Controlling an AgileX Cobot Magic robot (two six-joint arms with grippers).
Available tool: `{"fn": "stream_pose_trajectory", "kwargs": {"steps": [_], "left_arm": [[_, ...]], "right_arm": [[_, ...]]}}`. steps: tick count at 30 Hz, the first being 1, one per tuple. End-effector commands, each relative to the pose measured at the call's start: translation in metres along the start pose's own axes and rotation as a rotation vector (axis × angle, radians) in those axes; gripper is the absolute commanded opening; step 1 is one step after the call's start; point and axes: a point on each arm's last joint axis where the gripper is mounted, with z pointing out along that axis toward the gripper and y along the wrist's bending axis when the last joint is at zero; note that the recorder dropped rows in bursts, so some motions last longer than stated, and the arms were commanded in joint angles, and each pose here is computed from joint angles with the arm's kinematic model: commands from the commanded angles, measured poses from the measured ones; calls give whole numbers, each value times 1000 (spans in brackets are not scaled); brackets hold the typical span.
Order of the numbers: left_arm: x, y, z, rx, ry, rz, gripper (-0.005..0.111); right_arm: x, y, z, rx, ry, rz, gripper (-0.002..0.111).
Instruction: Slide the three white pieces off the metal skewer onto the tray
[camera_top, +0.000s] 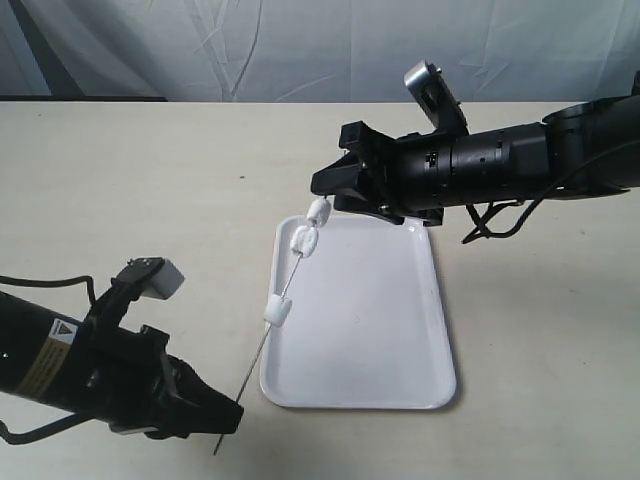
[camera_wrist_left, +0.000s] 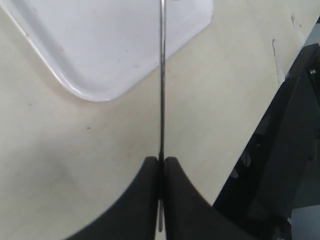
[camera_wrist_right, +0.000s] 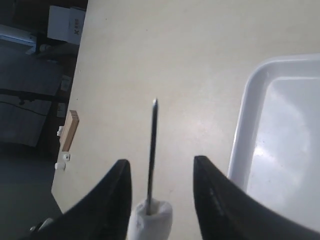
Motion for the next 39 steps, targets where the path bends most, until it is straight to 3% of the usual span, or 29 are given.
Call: {"fn": "stream_pose_trajectory", "kwargs": {"steps": [1,24,32,39], "left_arm": [[-4,-2,-1,1,-25,4,0],[-16,-2,-2,-17,-68,28,0],[-15,-1,-2,-21,-60,32,0],[-13,-1,-2,-25,-43,24,0]], "right_arm": [[0,7,-2,-45,13,-12,33],[3,12,-2,-102,41,-13,32],[2,11,-2,-89,30,-8,9],[1,11,-2,-84,22,-12,9]]}}
